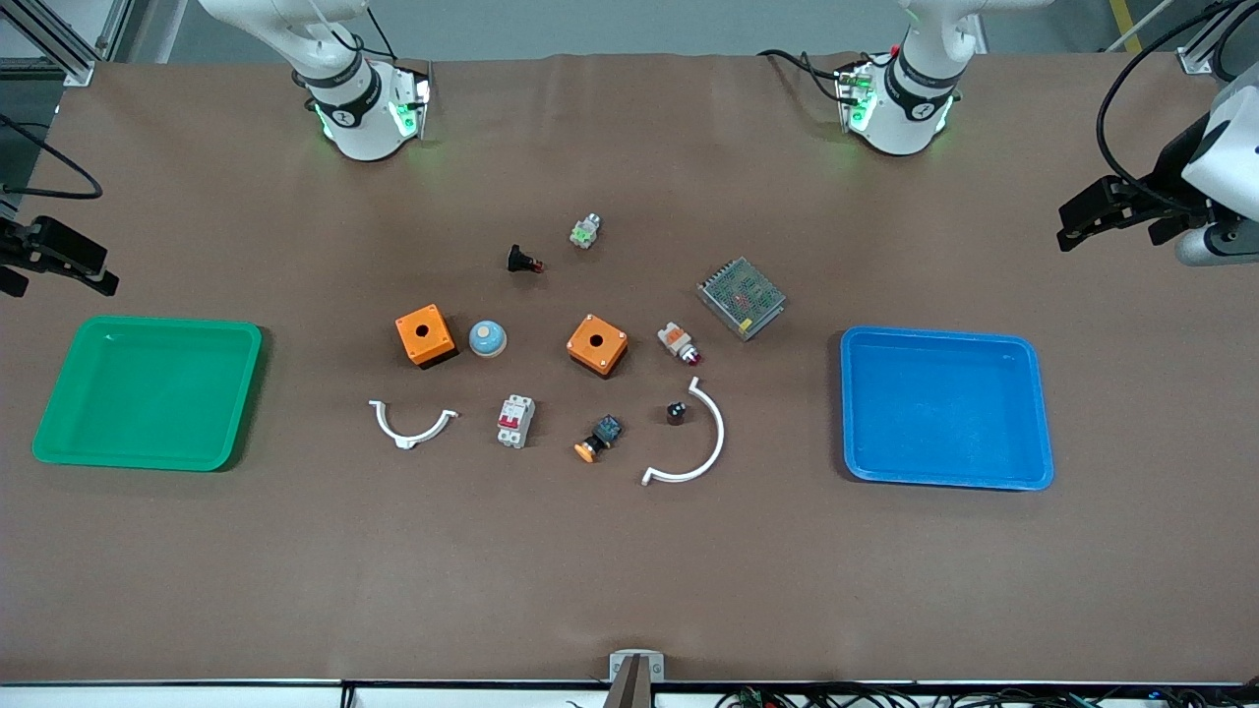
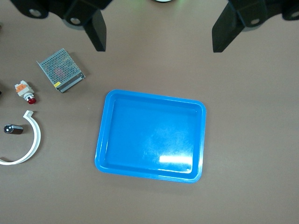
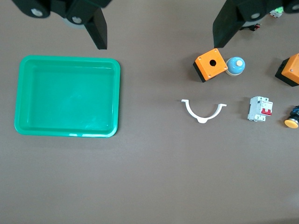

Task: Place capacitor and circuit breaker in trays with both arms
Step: 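Raise both grippers from the rest pose toward the table center, then grasp the capacitor with the left gripper while the right gripper grasps the breaker, then carry the capacitor to the blue tray while the right gripper carries the breaker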

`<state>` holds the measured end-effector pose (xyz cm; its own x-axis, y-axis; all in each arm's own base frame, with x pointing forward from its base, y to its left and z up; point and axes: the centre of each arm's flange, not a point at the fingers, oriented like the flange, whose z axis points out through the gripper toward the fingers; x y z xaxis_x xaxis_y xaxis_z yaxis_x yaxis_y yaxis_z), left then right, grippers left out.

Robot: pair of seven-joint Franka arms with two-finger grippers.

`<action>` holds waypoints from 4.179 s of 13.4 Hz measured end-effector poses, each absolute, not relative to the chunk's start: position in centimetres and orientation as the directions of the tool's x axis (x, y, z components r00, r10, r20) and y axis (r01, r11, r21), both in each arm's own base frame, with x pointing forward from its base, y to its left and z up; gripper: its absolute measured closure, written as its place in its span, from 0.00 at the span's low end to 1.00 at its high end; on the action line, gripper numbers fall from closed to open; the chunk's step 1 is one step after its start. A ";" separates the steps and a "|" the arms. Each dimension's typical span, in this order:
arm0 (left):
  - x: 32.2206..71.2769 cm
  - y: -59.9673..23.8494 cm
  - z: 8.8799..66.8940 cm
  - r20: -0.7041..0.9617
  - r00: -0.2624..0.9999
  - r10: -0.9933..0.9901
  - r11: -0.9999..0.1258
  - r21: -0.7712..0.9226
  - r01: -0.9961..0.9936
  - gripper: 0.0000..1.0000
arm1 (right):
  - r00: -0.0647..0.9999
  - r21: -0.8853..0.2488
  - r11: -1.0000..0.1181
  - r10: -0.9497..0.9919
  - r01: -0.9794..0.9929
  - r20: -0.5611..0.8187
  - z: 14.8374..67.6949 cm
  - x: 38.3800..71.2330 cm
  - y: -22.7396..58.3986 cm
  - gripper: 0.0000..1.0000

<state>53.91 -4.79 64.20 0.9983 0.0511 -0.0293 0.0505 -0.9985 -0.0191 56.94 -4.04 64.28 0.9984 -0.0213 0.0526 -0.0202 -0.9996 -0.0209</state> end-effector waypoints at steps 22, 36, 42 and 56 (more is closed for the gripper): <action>65.8 -25.5 41.6 -0.025 1.000 0.017 -1.000 -0.002 0.017 0.00 | 1.000 -0.028 -0.999 -0.021 -0.021 -0.009 57.2 59.4 15.8 0.00; 61.6 -43.3 23.1 -0.047 0.904 0.425 -0.901 0.073 0.428 0.26 | 0.999 -0.035 -0.999 -0.041 -0.041 0.004 32.9 61.4 30.0 0.00; 59.7 -45.0 19.5 -0.072 0.893 0.444 -0.893 0.037 0.448 0.38 | 0.997 -0.052 -0.996 -0.078 -0.077 0.023 25.8 62.6 29.8 0.00; 66.4 -34.3 33.7 -0.007 0.826 0.564 -0.826 0.027 0.564 0.66 | 0.992 -0.098 -0.987 -0.123 -0.124 -0.019 22.6 62.1 30.9 0.60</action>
